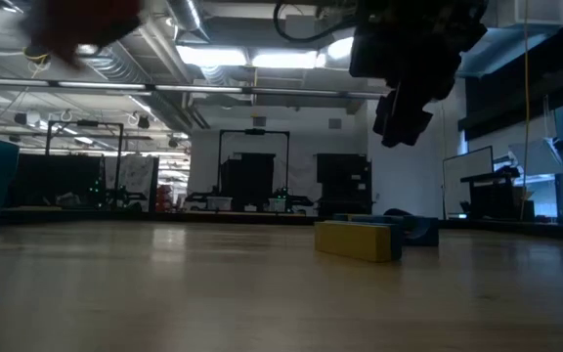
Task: Sort blocks by size
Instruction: Put the red arch block into the blue bin, then put the blue arch block into the blue bin
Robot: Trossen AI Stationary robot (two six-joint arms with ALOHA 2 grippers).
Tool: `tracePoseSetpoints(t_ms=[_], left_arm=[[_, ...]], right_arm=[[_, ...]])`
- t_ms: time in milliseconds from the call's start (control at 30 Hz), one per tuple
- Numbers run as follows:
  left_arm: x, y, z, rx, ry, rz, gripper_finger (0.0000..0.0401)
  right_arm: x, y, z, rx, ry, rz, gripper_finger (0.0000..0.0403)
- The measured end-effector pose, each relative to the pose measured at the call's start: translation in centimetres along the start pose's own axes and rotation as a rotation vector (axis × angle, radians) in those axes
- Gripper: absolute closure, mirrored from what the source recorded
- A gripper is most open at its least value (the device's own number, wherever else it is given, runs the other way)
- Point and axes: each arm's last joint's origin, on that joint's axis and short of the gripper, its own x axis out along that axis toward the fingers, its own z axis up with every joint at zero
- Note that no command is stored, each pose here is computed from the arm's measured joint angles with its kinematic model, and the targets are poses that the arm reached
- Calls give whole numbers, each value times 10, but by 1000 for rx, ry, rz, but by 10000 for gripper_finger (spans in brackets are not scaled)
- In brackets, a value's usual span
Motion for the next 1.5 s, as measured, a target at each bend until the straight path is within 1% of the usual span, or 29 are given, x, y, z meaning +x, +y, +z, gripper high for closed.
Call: tracePoseSetpoints(t_ms=[100,233,400,500,600,700,867,933,1100,1200,1300,1500], left_arm=[[-6,-8,-19,-122,109,33,271],[-10,-15,-38,-221,204,82,270],[-13,-14,-46,-393,244,154,269],[-14,-12,-48,-452,256,187,268],[-14,-10,-49,-476,266,208,260],[-14,-10,-49,-505,263,214,241],[-14,-10,-50,-520,265,220,210],[-14,-10,-50,-520,265,220,204],[-14,-10,-50,-500,266,216,204],[-14,-10,-50,-499,266,216,206],[-14,-10,-50,-500,266,216,206],[-14,-10,-50,-500,266,216,206]], right_arm=[[0,-1,0,0,-7,-26,240],[0,-1,0,0,-9,-33,239],[0,-1,0,3,-8,-34,239],[0,-1,0,8,-9,-34,239],[0,-1,0,10,-8,-34,239],[0,-1,0,12,-8,-34,239],[0,-1,0,11,-11,-48,239],[0,-3,-1,-3,-10,-106,239],[-2,-12,-11,-44,58,-358,239],[-4,-16,-16,-67,107,-464,239],[-3,-18,-20,-99,130,-502,239],[5,-26,-32,-103,155,-507,239]])
